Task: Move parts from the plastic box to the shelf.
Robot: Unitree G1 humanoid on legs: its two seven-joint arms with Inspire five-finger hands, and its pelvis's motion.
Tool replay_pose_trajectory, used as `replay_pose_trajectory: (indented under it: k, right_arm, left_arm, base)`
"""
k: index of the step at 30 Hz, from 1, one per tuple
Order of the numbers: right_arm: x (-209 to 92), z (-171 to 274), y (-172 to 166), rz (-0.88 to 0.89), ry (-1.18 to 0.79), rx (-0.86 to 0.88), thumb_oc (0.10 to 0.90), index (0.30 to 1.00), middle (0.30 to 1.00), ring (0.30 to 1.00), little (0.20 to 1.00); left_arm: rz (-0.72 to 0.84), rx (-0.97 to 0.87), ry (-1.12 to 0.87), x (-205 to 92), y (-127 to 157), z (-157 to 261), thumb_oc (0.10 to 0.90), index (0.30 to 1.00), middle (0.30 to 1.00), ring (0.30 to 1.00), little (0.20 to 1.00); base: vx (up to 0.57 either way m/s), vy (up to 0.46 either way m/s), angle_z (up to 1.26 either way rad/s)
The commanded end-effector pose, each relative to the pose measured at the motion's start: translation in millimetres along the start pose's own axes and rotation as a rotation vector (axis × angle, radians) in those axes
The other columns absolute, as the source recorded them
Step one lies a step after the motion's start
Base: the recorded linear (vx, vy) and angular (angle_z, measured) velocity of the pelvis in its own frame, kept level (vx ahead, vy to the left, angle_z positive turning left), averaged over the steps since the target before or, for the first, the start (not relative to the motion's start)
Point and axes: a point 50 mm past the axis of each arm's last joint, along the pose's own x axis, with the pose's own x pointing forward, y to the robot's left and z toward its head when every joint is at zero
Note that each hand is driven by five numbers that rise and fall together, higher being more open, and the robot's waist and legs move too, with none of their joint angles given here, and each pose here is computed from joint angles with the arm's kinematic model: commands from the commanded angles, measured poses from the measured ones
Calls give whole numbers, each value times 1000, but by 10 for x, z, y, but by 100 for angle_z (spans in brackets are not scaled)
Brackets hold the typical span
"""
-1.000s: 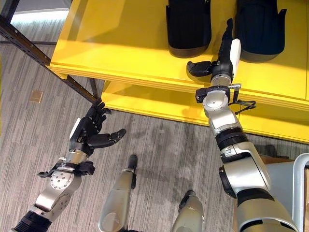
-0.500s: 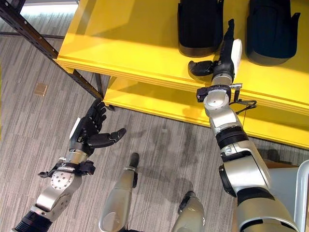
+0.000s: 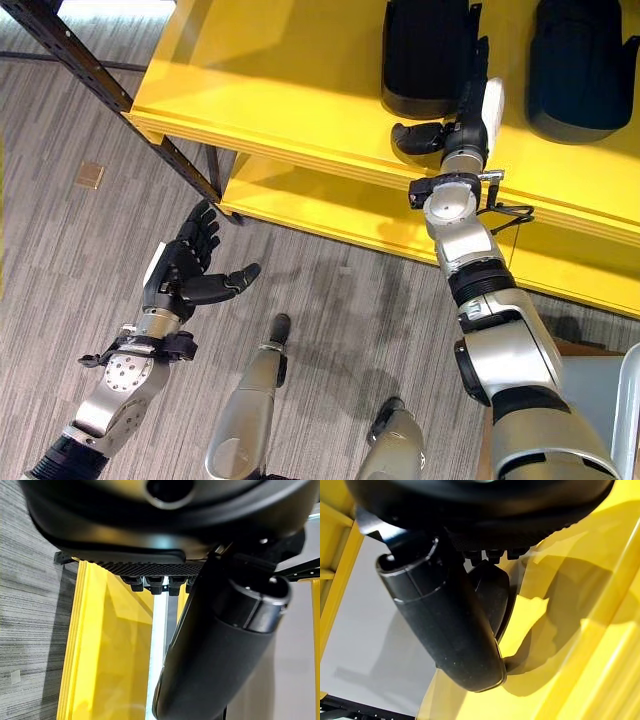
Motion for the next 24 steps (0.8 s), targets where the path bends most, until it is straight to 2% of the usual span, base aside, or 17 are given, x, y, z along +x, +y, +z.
replay_pose_trajectory:
  k: [1,24]
  right_arm:
    - [221,598,-203,-94,-204,101,900,1000,1000,1000,1000]
    - [222,600,-145,-84,-189,116,900,1000,1000,1000,1000]
  left_arm:
    - [-12,-55,-284,63,-28,519,900,1000,1000,1000,1000]
    - [0,-53,-295,55,12,551,900,1000,1000,1000,1000]
  base:
    - [0,0,0]
    - [0,2,1]
